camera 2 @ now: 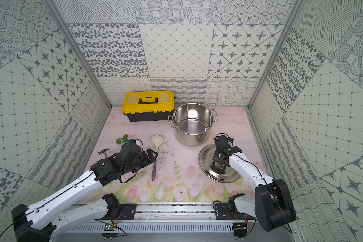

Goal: Stir the soup with a spoon
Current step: Place the lid at the center of the board.

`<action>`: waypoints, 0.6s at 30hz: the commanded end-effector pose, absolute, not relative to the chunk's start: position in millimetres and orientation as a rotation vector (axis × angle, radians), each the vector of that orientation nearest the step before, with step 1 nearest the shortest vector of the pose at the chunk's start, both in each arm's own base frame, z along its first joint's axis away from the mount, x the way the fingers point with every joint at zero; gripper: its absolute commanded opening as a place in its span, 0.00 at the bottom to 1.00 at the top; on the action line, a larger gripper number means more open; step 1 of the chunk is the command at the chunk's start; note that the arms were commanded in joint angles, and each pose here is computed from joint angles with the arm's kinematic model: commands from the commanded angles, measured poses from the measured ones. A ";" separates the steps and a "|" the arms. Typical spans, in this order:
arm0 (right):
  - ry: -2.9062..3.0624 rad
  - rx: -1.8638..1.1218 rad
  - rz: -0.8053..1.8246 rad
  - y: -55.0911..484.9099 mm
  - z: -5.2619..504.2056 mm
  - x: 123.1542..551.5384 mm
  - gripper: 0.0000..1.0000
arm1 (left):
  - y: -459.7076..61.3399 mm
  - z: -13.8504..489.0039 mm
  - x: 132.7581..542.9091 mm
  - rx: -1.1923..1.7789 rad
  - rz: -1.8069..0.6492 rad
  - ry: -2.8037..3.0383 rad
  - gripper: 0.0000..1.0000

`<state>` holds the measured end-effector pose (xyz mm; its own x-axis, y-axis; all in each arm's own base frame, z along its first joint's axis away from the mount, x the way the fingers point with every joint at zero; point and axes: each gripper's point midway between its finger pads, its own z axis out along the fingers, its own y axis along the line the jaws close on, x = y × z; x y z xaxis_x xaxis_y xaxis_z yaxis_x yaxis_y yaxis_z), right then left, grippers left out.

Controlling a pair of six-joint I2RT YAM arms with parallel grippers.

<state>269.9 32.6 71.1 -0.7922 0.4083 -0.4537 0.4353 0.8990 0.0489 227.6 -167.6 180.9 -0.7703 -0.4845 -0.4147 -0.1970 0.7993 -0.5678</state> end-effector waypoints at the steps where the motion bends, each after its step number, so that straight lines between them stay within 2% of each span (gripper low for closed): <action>1: 2.510 0.604 -0.088 28.0 74.7 284.6 0.15 | -170.0 198.0 237.0 -0.515 -0.713 2.357 1.00; 10: 2.534 0.654 -0.049 33.5 56.5 282.0 0.21 | -165.0 208.4 244.3 -0.527 -0.681 2.311 1.00; 18: 2.580 0.764 -0.035 33.6 32.5 263.7 0.45 | -166.9 206.9 251.2 -0.538 -0.627 2.338 1.00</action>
